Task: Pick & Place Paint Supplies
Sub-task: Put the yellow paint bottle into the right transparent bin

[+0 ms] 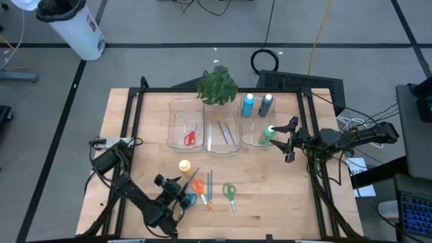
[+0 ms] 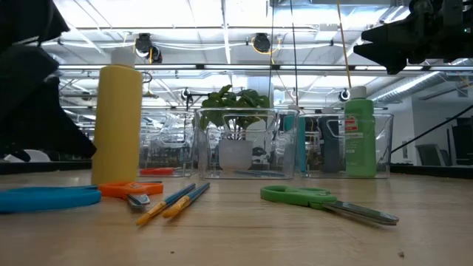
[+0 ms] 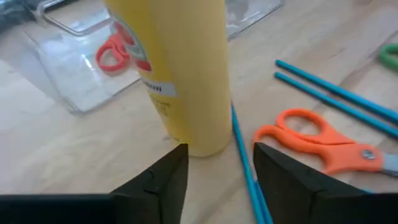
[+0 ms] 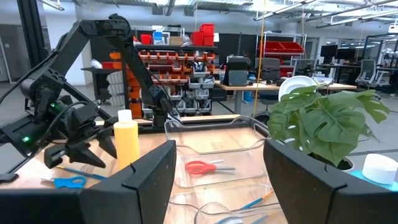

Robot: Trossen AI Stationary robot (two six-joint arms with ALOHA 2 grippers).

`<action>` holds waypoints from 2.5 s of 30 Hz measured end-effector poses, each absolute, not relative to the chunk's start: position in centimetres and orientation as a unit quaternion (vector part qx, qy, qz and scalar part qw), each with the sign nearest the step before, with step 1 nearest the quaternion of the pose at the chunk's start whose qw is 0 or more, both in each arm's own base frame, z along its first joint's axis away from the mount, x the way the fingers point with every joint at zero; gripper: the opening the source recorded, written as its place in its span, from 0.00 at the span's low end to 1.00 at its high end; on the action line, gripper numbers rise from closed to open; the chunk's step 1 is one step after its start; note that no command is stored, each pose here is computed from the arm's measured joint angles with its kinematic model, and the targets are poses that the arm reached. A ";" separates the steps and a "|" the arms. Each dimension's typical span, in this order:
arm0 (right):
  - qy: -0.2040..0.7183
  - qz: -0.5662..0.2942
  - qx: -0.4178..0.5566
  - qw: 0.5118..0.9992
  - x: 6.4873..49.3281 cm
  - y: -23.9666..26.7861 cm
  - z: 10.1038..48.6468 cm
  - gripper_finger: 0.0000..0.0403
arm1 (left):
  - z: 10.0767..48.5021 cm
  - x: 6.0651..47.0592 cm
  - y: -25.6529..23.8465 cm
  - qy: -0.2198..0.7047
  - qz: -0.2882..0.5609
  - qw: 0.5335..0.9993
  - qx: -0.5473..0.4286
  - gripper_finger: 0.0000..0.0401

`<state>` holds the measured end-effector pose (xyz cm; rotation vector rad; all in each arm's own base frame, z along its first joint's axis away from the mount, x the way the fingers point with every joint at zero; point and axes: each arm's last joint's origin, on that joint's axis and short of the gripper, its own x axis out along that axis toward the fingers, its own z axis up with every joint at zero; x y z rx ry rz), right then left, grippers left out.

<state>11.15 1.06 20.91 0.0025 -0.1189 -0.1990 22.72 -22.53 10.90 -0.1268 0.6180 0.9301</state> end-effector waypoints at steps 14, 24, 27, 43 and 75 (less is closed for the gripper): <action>-0.057 -0.099 0.001 0.993 11.2 1.1 20.9 0.58 | 12.5 22.8 -21.7 0.236 0.443 0.864 -0.037 0.63; -0.056 -0.099 0.000 0.993 11.2 1.1 20.8 0.58 | 10.3 22.9 -19.2 0.162 0.456 0.872 -0.073 0.59; -0.056 -0.099 0.000 0.993 11.2 1.1 20.8 0.58 | 9.9 23.4 -18.6 0.152 0.453 0.876 -0.065 0.57; -0.048 -0.099 -0.004 0.994 11.2 1.1 20.7 0.58 | 9.4 25.7 -17.9 0.197 0.442 0.875 -0.014 0.54; -0.042 -0.099 0.003 0.994 11.3 1.1 20.6 0.58 | 20.7 14.7 -14.7 0.197 0.241 0.935 -0.172 0.50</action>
